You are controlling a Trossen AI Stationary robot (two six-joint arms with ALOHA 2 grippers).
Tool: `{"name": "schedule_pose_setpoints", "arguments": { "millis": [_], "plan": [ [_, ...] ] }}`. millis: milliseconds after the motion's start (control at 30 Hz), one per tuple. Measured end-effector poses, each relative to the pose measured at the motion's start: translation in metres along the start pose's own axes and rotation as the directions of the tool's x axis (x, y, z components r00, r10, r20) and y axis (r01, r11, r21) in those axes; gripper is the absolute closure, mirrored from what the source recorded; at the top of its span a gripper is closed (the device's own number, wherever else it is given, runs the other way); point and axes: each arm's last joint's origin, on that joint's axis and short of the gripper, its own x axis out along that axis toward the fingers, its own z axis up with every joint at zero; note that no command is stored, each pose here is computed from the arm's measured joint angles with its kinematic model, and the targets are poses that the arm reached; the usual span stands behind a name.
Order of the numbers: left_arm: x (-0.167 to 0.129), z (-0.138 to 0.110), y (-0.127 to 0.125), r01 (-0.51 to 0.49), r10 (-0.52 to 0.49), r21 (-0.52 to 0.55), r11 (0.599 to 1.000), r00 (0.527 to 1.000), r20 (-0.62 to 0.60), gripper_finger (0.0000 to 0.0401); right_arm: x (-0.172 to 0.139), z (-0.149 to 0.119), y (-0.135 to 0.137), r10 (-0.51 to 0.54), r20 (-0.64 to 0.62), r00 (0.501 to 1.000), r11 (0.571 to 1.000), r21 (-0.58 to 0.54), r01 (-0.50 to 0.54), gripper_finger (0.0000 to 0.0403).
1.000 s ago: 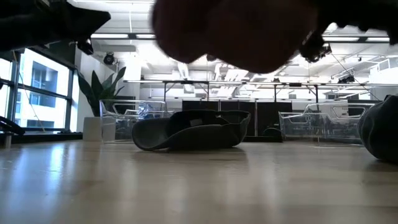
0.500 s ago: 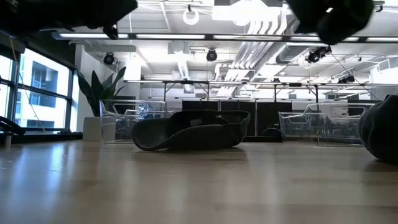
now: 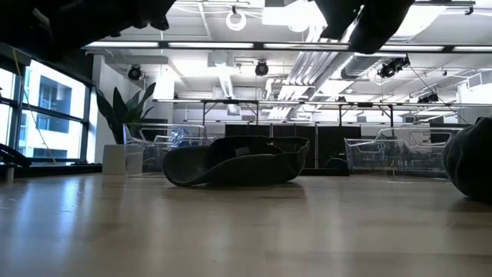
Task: Pick & Place hat
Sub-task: Put the top red cap into the left transparent bin
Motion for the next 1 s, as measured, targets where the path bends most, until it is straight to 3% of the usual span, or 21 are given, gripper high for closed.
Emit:
{"name": "schedule_pose_setpoints", "arguments": {
  "millis": [267, 400, 500, 667, 767, 867, 1000],
  "plan": [
    [0.042, 0.004, 0.010, 0.010, -0.009, -0.077, 0.997, 1.000, 0.008, 0.0221, 0.000, -0.005, 0.000, 0.019, -0.028, 0.999, 1.000, -0.006, -0.019, 0.0392],
    [0.064, 0.002, 0.010, 0.141, -0.146, -0.106, 0.984, 0.988, -0.044, 0.0163, -0.001, -0.006, 0.001, 0.025, -0.037, 0.999, 1.000, 0.012, -0.025, 0.0391],
    [0.075, 0.006, 0.011, 0.250, -0.252, -0.105, 0.962, 0.968, -0.003, 0.0153, -0.002, -0.008, 0.002, 0.034, -0.047, 0.998, 0.999, 0.022, -0.033, 0.0395],
    [0.079, 0.006, 0.011, 0.260, -0.262, -0.113, 0.959, 0.965, 0.002, 0.0216, -0.011, -0.017, 0.009, 0.012, -0.080, 0.997, 0.998, 0.056, -0.007, 0.0389],
    [0.079, 0.004, 0.011, 0.256, -0.259, -0.135, 0.957, 0.966, -0.009, 0.0290, -0.019, -0.023, 0.014, -0.035, -0.099, 0.995, 0.997, 0.072, 0.042, 0.0388],
    [0.078, 0.003, 0.008, 0.312, -0.316, -0.143, 0.939, 0.949, -0.005, 0.0372, -0.029, -0.030, 0.021, -0.074, -0.129, 0.989, 0.991, 0.104, 0.087, 0.0388],
    [0.077, -0.004, 0.006, 0.314, -0.332, -0.186, 0.931, 0.940, -0.081, 0.0381, -0.043, -0.036, 0.028, -0.099, -0.173, 0.980, 0.967, 0.216, 0.136, 0.0372]
  ]
}}
